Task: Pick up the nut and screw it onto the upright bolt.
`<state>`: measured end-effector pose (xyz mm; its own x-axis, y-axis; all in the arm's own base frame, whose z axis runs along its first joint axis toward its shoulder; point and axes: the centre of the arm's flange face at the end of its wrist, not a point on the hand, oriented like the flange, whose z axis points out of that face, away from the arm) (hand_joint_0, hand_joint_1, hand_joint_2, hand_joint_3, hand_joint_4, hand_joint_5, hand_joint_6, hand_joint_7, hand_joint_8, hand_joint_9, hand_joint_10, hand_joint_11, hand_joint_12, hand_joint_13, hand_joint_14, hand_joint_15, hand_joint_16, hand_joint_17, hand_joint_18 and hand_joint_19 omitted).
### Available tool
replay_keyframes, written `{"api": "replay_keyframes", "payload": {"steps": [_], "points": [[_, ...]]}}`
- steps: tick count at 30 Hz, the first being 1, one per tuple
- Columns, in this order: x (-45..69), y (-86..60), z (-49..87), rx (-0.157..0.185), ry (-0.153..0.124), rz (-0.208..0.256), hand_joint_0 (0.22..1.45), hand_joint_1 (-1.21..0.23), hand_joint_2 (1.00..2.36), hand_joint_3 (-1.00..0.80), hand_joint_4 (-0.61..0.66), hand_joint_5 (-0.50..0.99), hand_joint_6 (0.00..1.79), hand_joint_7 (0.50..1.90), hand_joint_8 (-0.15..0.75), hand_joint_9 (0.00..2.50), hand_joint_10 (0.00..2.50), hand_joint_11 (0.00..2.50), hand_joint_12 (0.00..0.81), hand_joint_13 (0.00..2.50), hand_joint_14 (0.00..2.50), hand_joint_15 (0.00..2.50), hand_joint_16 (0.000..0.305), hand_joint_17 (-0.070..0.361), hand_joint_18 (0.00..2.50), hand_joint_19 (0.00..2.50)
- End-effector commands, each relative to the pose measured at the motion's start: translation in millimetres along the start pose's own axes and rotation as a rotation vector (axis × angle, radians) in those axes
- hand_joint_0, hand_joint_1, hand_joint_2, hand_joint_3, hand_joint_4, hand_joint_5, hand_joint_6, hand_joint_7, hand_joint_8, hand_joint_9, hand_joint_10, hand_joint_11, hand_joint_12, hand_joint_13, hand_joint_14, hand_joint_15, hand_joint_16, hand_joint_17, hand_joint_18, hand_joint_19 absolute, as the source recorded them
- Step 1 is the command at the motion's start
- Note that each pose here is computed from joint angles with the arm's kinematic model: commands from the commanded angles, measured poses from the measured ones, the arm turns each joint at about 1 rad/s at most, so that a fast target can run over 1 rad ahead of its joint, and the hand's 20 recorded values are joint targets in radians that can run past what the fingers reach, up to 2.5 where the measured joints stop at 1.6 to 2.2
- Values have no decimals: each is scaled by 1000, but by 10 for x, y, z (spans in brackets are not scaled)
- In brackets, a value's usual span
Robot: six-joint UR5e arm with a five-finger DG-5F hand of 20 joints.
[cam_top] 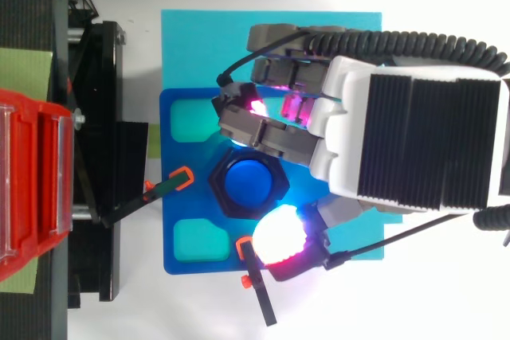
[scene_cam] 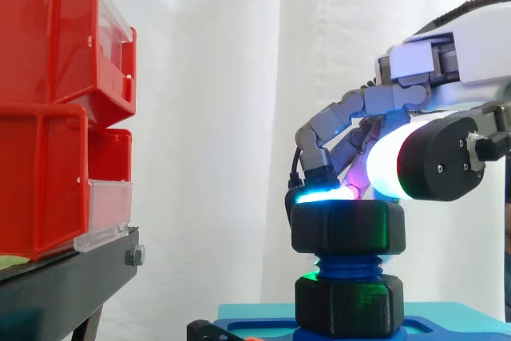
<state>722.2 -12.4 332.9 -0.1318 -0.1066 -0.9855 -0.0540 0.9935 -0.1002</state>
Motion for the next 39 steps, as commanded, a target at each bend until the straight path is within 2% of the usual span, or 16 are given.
{"api": "replay_keyframes", "payload": {"steps": [1,7,10,13,15,17,20,22,24,25,26,28,31,33,36,39], "points": [[-15,-73,-21,9,6,0,553,-223,1000,-500,89,58,641,1231,266,1537,2,65,121,1078,0,0,3,6,713,42],[-159,-185,-40,1,18,-30,555,-232,1000,-500,86,65,631,1243,257,1650,6,148,114,1159,0,0,1,-2,774,60],[-304,-267,-54,2,22,-59,556,-232,1000,-500,90,66,623,1258,254,1663,7,169,119,1161,0,3,0,0,779,67],[-412,-340,-79,5,33,-74,554,-223,1000,-500,115,73,519,1452,258,1650,7,182,132,1144,0,9,3,7,738,67],[-453,-366,-83,8,32,-77,552,-212,1000,-500,151,59,502,1425,261,1611,7,187,144,1120,1,14,5,11,710,64],[-446,-387,-81,11,34,-79,550,-194,1000,-500,200,23,505,1268,257,1536,7,180,158,1063,0,14,8,17,657,57],[-439,-385,-82,9,35,-90,547,-183,1000,-500,235,-6,505,1110,253,1451,7,171,171,990,0,11,11,25,617,65],[-446,-382,-75,7,27,-100,542,-176,1000,-500,254,-34,504,960,246,1377,7,134,180,941,0,1,15,34,587,71],[-456,-363,-38,-6,-4,-99,536,-172,1000,-500,240,-53,504,867,245,1352,4,112,187,914,0,0,18,41,572,90],[-452,-307,2,-25,-36,-97,535,-170,1000,-500,235,-59,503,834,237,1325,3,94,187,906,0,0,21,48,572,102],[-437,-297,11,-31,-44,-96,534,-168,1000,-500,235,-62,503,815,233,1326,4,104,186,901,0,7,23,52,576,111],[-355,-229,39,-56,-76,-92,531,-165,1000,-500,218,-70,503,784,235,1327,4,97,186,901,0,3,24,54,579,119],[-278,-186,79,-64,-111,-91,530,-165,1000,-500,212,-77,503,749,230,1299,3,78,188,882,0,0,26,59,581,132],[-147,-128,110,-64,-144,-84,527,-162,1000,-500,210,-83,502,726,229,1271,0,43,190,857,0,0,27,62,572,132],[-115,-70,140,-63,-180,-77,522,-148,1000,-500,205,-93,502,693,222,1189,2,0,198,805,0,0,29,65,536,128],[-113,-38,138,-67,-175,-76,517,-138,1000,-500,201,-105,502,668,218,1088,0,0,216,715,0,0,30,68,473,109]]}}
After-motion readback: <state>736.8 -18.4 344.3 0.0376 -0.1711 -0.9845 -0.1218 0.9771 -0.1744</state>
